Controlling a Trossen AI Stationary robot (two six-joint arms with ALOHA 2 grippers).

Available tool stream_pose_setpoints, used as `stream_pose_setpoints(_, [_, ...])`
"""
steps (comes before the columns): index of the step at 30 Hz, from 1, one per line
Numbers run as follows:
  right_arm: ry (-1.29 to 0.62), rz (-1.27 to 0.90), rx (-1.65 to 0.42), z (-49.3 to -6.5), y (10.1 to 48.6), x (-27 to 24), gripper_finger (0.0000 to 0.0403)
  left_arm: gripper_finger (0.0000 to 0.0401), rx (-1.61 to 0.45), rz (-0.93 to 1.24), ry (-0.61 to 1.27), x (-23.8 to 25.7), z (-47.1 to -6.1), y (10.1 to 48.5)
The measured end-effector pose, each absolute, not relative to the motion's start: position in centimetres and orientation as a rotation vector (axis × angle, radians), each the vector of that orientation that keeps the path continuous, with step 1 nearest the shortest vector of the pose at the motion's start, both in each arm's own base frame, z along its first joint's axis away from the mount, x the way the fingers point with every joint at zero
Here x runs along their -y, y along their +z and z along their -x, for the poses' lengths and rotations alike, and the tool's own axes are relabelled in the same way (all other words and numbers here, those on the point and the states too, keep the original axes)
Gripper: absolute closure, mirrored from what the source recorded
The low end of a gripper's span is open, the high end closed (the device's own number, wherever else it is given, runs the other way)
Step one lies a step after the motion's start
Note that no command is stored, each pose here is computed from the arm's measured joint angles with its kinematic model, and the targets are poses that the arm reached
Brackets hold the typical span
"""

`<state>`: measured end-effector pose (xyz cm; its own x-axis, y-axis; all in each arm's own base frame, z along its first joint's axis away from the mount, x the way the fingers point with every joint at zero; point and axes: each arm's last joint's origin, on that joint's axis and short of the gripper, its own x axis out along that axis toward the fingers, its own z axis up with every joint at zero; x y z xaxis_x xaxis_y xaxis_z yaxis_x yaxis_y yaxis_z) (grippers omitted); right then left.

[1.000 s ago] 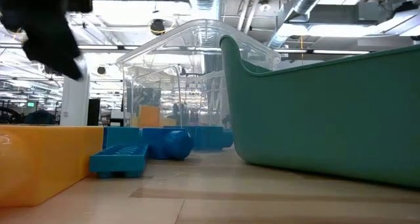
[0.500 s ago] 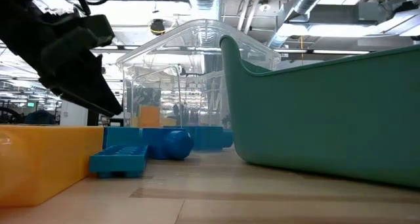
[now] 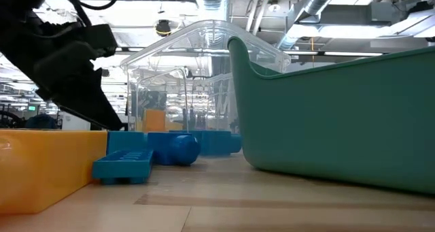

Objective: Pick & Place Toys
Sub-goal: Put the blue game piece into the transparent bin

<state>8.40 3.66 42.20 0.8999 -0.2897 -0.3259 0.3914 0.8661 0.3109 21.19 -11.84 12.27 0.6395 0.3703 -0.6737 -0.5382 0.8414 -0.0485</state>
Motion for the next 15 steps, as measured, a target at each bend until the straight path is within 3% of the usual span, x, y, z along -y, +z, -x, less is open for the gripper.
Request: stream_pose_setpoints(15, [-0.361, -0.396, -0.268, -8.5, 42.3, -3.7, 0.0148, 0.0184, -0.836, 0.248, 0.276, 13.8, -16.4, 13.9])
